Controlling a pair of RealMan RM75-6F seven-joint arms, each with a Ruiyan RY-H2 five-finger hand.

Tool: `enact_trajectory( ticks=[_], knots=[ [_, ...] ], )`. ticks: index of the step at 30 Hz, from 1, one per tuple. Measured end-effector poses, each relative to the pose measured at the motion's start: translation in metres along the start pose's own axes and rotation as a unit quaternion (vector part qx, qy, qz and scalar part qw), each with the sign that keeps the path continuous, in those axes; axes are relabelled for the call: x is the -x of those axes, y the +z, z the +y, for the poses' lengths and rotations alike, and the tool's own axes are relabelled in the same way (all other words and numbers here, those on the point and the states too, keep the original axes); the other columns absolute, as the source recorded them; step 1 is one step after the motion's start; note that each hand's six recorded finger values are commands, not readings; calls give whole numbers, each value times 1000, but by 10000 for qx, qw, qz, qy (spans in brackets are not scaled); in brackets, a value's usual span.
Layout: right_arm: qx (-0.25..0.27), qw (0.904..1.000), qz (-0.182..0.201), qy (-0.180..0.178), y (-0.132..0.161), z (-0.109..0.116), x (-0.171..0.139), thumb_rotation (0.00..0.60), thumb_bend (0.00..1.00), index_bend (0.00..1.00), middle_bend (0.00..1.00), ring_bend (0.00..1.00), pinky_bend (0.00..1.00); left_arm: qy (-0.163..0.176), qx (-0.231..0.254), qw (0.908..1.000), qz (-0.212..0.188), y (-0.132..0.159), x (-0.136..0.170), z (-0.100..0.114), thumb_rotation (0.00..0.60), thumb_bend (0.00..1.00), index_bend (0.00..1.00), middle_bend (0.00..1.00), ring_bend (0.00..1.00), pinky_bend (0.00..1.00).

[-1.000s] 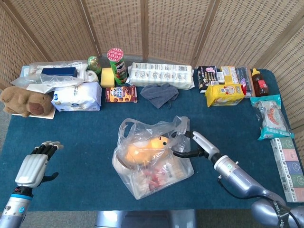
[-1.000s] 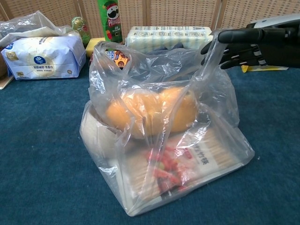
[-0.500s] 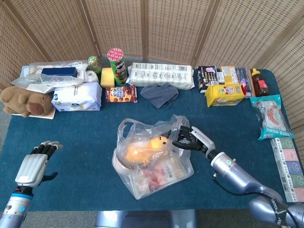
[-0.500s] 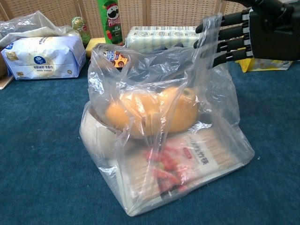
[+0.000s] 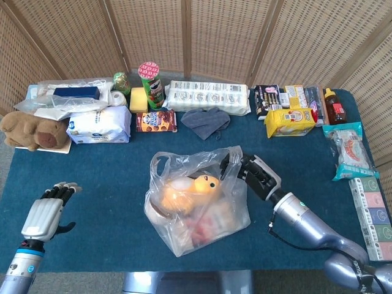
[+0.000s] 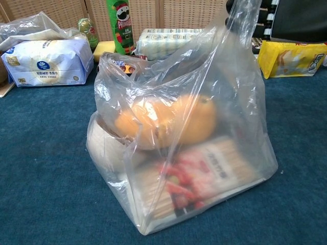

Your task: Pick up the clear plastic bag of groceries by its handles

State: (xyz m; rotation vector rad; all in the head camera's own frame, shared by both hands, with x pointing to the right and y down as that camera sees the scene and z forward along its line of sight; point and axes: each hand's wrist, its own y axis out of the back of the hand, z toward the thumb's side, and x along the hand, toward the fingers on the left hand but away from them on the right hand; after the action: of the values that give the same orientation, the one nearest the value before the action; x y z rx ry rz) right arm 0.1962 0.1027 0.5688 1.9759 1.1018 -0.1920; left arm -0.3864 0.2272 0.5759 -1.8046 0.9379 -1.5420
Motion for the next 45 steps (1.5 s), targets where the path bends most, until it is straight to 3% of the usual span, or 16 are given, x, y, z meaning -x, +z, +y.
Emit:
enact_trajectory(
  ticks=[8, 22, 33, 40, 45],
  knots=[
    [150, 9989, -38, 438, -4, -3, -9, 328, 81, 386, 453, 420, 375, -115, 45, 9999, -25, 2, 2, -4, 600, 124, 234, 218, 137, 214],
    [597, 9926, -475, 940, 2, -20, -11, 323, 81, 364, 476, 542, 503, -44, -5, 9999, -110, 3, -1, 0, 600, 124, 234, 218, 137, 214],
    [1103, 9860, -502, 1146, 25, -30, -24, 328, 81, 384, 516, 569, 524, 114, 18, 9988, -477, 18, -9, 7, 600, 125, 234, 218, 137, 214],
    [940, 9876, -431, 1185, 33, -32, -30, 324, 84, 384, 514, 558, 508, 367, -64, 9957, -849, 32, -19, 17, 600, 125, 234, 218, 137, 214],
    [626, 9899, -396, 1209, 33, -34, -35, 324, 90, 384, 507, 549, 490, 720, -203, 9865, -1459, 57, -33, 33, 600, 129, 199, 218, 137, 214]
  ],
)
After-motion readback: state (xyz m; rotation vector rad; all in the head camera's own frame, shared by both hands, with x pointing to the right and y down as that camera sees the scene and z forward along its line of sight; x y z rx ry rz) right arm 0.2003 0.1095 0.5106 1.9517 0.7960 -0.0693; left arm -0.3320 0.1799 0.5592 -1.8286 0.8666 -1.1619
